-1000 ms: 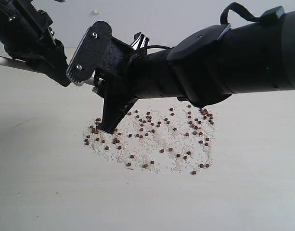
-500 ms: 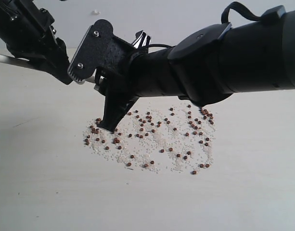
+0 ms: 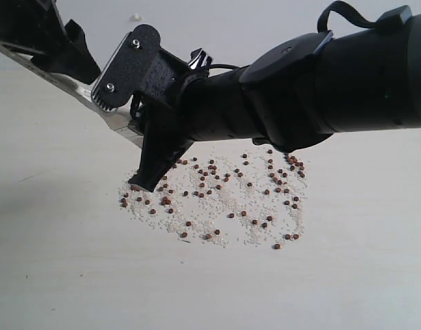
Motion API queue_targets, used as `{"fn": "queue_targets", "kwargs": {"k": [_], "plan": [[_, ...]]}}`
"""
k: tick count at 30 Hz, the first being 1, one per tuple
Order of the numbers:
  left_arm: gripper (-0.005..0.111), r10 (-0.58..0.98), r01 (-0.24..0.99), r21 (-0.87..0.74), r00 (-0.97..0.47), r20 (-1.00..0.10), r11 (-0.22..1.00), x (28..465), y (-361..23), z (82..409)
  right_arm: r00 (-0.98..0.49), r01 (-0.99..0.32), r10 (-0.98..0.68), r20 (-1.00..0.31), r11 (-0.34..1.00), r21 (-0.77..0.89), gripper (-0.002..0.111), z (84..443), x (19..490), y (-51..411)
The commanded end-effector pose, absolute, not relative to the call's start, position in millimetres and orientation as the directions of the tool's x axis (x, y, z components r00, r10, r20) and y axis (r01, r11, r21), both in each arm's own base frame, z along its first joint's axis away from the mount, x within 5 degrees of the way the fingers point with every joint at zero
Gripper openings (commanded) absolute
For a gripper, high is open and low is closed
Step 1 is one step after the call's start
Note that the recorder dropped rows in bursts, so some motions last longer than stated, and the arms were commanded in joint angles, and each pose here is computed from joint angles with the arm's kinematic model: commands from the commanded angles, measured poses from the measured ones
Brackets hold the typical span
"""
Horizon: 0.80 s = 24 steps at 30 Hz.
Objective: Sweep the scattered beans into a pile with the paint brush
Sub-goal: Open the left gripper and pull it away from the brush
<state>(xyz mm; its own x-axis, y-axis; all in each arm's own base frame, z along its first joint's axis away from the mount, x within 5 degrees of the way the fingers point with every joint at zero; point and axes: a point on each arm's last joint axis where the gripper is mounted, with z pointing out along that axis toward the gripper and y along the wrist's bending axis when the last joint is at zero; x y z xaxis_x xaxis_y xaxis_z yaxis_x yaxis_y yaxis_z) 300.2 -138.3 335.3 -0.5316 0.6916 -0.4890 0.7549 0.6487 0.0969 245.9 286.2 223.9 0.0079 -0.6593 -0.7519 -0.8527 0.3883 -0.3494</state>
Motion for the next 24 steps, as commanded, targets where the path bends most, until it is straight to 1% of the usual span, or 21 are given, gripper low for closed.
{"fn": "queue_targets", "kwargs": {"k": [1,2,4,7,8,10,14,17,21,24], "plan": [[0.059,0.637,0.691,0.179,-0.493,-0.593,0.701,298.7,-127.3,360.2,0.007,-0.844,-0.647,-0.762,0.405,-0.352,0.000,230.3,247.7,284.9],[0.059,0.600,0.658,0.185,-0.486,-0.635,0.730,299.0,-123.3,368.0,0.007,-0.844,-0.647,-0.762,0.405,-0.352,0.000,230.3,247.7,284.9],[0.059,0.557,0.614,0.199,-0.472,-0.683,0.764,299.1,-118.2,377.6,-0.009,-0.836,-0.644,-0.765,0.425,-0.348,0.000,230.4,248.8,284.0],[0.059,0.491,0.550,0.192,-0.471,-0.733,0.813,297.2,-107.3,389.9,-0.044,-0.804,-0.642,-0.765,0.478,-0.355,0.000,230.9,252.8,280.7],[0.054,0.420,0.491,0.157,-0.489,-0.765,0.857,295.2,-97.0,398.0,-0.066,-0.781,-0.637,-0.768,0.512,-0.358,0.000,231.9,255.2,278.4],[0.045,0.354,0.435,0.124,-0.502,-0.789,0.892,291.0,-85.4,406.4,-0.081,-0.766,-0.629,-0.773,0.535,-0.355,0.000,233.8,256.2,276.7],[0.023,0.298,0.396,0.093,-0.494,-0.817,0.913,275.3,-73.3,411.6,-0.091,-0.746,-0.603,-0.792,0.569,-0.348,0.000,243.5,255.6,273.2],[0.001,0.256,0.372,0.076,-0.466,-0.847,0.925,262.5,-67.4,404.3,-0.087,-0.741,-0.588,-0.804,0.578,-0.342,0.000,251.1,252.0,269.2],[0.000,0.171,0.331,0.043,-0.365,-0.915,0.942,243.5,-62.5,388.8,-0.115,-0.724,-0.569,-0.814,0.609,-0.323,0.000,254.7,246.8,255.6],[0.000,0.089,0.284,0.004,-0.287,-0.954,0.959,230.1,-57.1,369.5,-0.161,-0.700,-0.543,-0.824,0.652,-0.292,0.000,255.3,246.1,239.6]]}}
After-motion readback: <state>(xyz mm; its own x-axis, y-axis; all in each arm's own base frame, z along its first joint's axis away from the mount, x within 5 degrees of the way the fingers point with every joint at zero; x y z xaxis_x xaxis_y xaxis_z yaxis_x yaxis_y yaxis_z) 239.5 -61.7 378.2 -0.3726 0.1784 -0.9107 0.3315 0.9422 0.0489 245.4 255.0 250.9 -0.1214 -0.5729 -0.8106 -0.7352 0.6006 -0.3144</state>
